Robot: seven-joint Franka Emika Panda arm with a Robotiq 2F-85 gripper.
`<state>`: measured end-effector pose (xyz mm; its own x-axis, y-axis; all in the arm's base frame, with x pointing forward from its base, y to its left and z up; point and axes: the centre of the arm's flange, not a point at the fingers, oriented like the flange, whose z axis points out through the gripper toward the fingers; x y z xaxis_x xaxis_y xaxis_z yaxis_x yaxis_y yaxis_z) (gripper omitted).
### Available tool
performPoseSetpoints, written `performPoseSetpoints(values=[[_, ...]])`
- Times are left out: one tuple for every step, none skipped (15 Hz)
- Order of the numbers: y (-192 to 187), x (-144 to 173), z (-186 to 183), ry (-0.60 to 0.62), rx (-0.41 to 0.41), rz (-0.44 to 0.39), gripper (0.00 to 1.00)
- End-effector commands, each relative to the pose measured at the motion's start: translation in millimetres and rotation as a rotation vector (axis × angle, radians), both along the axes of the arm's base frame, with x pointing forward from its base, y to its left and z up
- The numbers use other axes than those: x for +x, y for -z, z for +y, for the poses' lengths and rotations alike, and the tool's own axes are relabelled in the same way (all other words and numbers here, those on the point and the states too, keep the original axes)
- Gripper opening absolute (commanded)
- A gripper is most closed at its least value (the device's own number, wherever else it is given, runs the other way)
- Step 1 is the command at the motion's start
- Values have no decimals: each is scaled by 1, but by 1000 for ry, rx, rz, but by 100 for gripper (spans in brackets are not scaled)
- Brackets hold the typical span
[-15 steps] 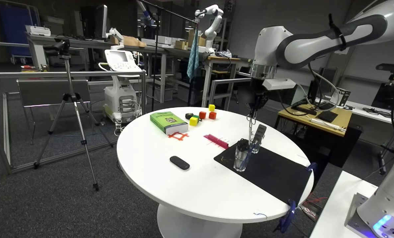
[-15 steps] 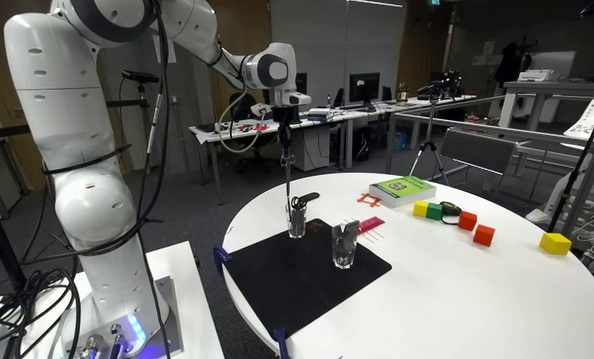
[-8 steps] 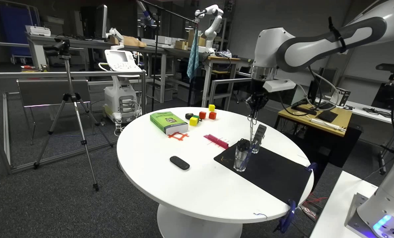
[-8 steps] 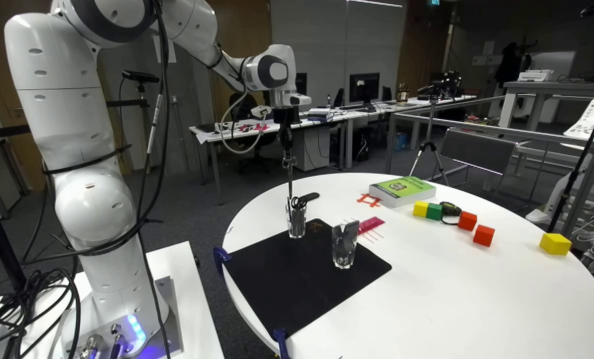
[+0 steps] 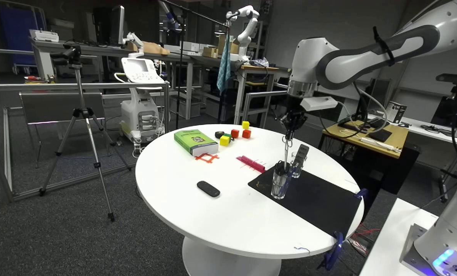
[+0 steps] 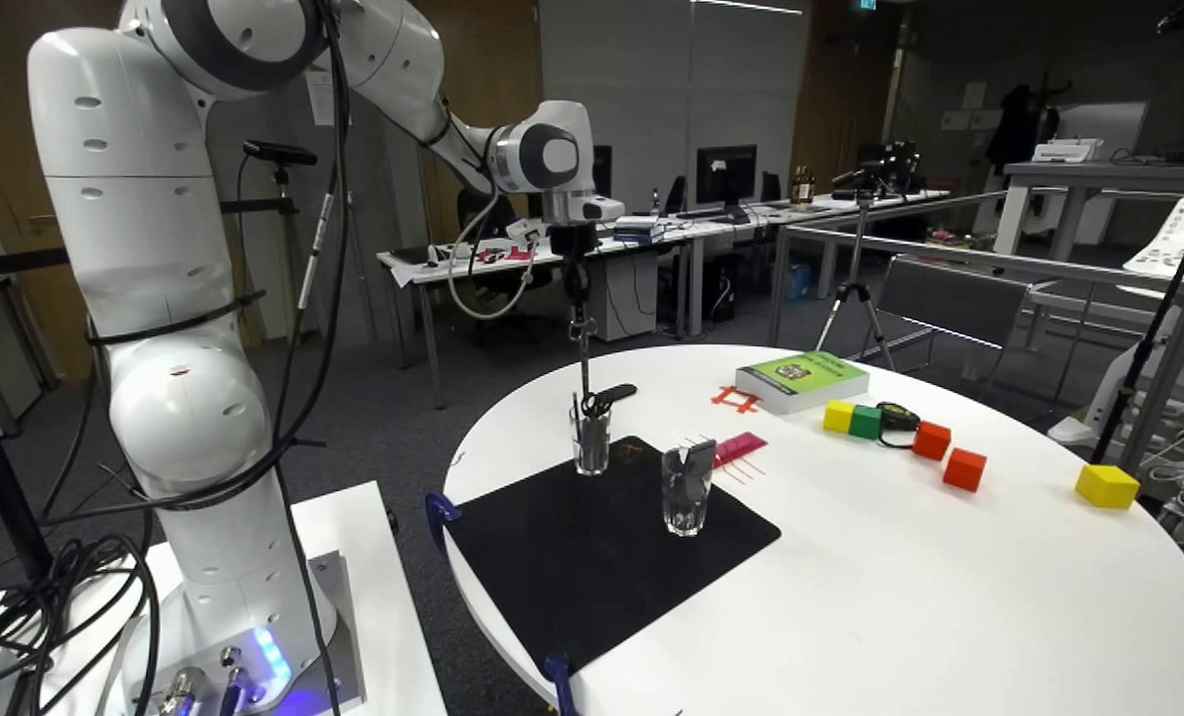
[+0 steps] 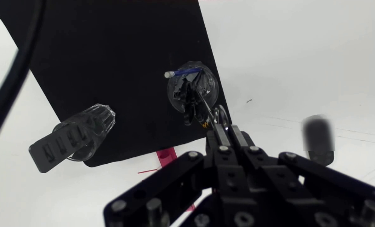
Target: Put the scissors in the other cup
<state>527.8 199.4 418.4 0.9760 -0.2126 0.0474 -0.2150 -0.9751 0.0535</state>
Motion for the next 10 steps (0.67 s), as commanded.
performPoseSetpoints(values=[[3, 4, 3, -30, 18, -43, 1], [3, 6, 4, -32, 24, -48, 1], [4, 7, 4, -36, 32, -49, 1], [4, 7, 5, -38, 40, -49, 1], [5, 7, 6, -45, 51, -47, 1], [4, 7, 7, -53, 64, -45, 1], [5, 7, 7, -60, 73, -41, 1], [5, 6, 8, -65, 82, -39, 1], [5, 6, 8, -71, 89, -34, 1], [5, 5, 8, -75, 92, -32, 1]])
